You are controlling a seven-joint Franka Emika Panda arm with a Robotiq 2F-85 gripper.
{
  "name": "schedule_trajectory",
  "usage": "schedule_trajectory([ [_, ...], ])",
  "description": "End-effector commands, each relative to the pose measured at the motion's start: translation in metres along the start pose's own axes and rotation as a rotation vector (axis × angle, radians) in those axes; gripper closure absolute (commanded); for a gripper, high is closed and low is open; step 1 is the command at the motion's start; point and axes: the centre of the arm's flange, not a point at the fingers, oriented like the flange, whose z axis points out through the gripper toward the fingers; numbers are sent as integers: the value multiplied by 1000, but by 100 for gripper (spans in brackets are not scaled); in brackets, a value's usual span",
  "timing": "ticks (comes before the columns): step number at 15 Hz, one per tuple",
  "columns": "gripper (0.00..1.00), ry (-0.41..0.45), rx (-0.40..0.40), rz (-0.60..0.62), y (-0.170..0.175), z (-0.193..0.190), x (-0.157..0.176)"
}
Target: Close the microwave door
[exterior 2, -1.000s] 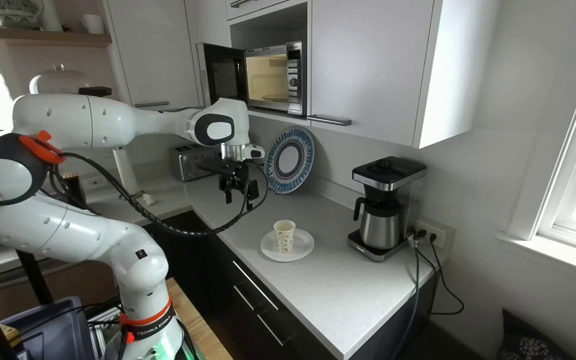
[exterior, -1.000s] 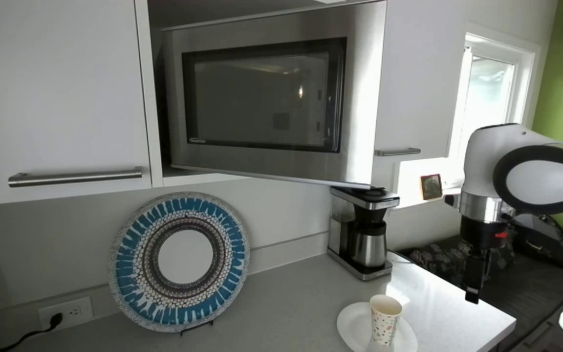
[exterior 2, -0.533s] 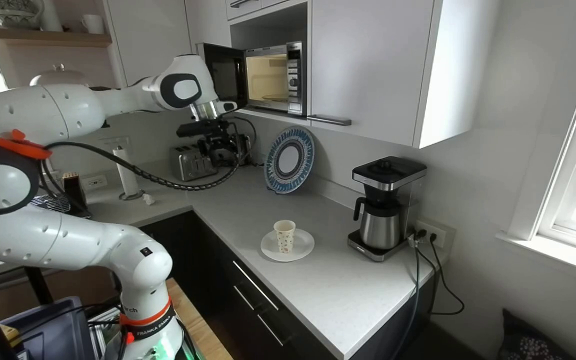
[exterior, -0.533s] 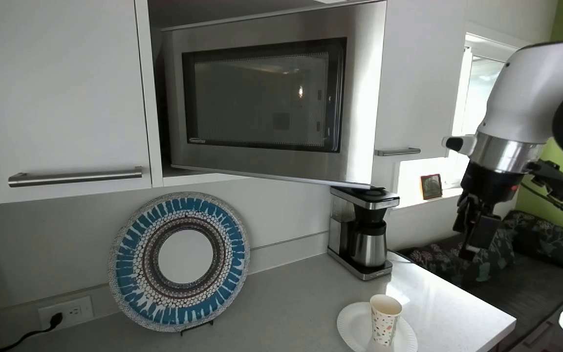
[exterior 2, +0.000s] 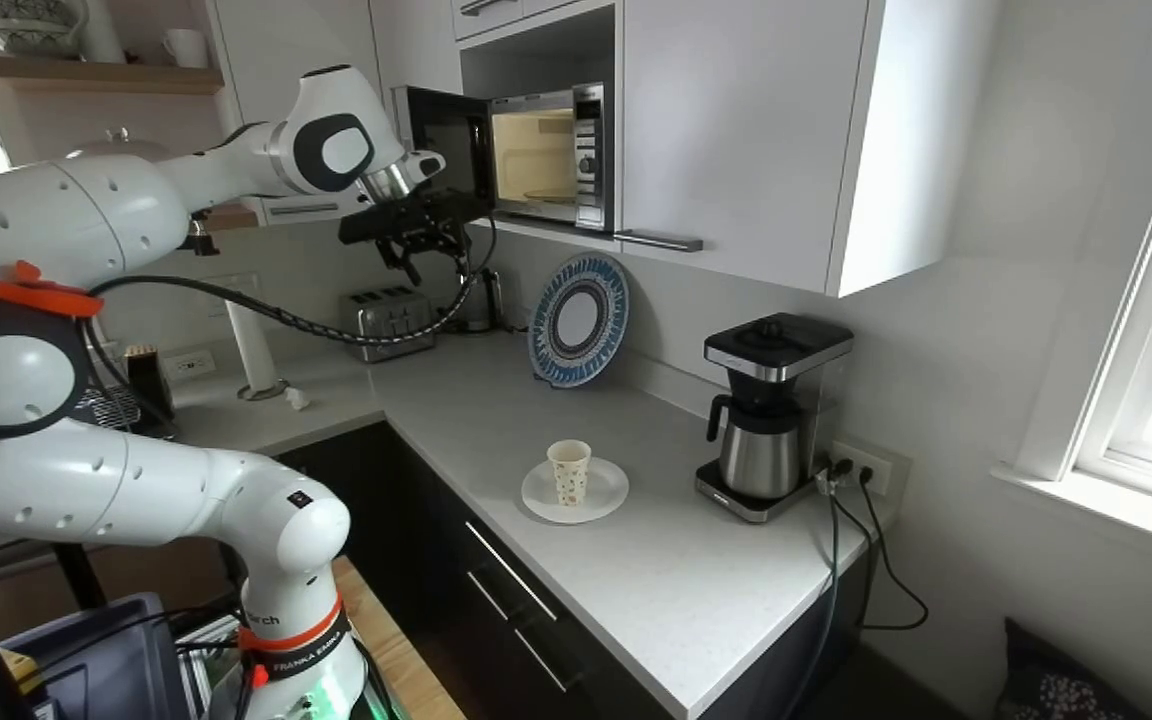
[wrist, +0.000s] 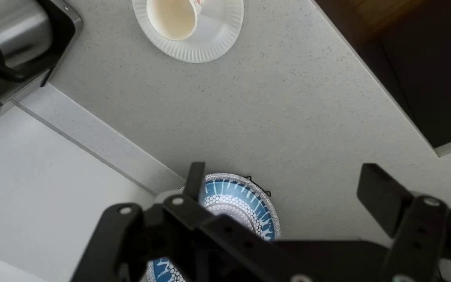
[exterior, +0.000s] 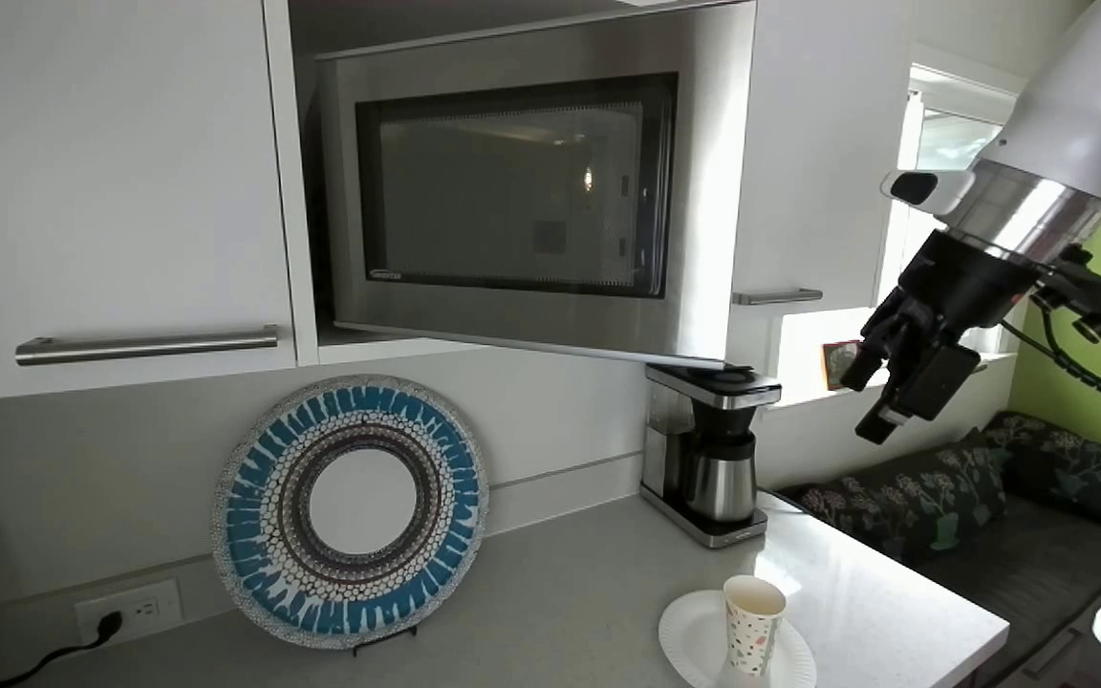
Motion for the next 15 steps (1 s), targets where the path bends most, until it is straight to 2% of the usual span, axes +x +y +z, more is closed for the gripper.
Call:
schedule_trajectory([
  [1, 0, -1, 0, 1, 0, 1, 0],
  [3, 0, 11, -1, 7, -1, 1, -1],
  [4, 0, 69, 19, 56, -1, -8, 2],
  [8, 0, 185, 73, 197, 3, -42, 1],
  [15, 0, 359, 241, 368, -11, -77, 10],
])
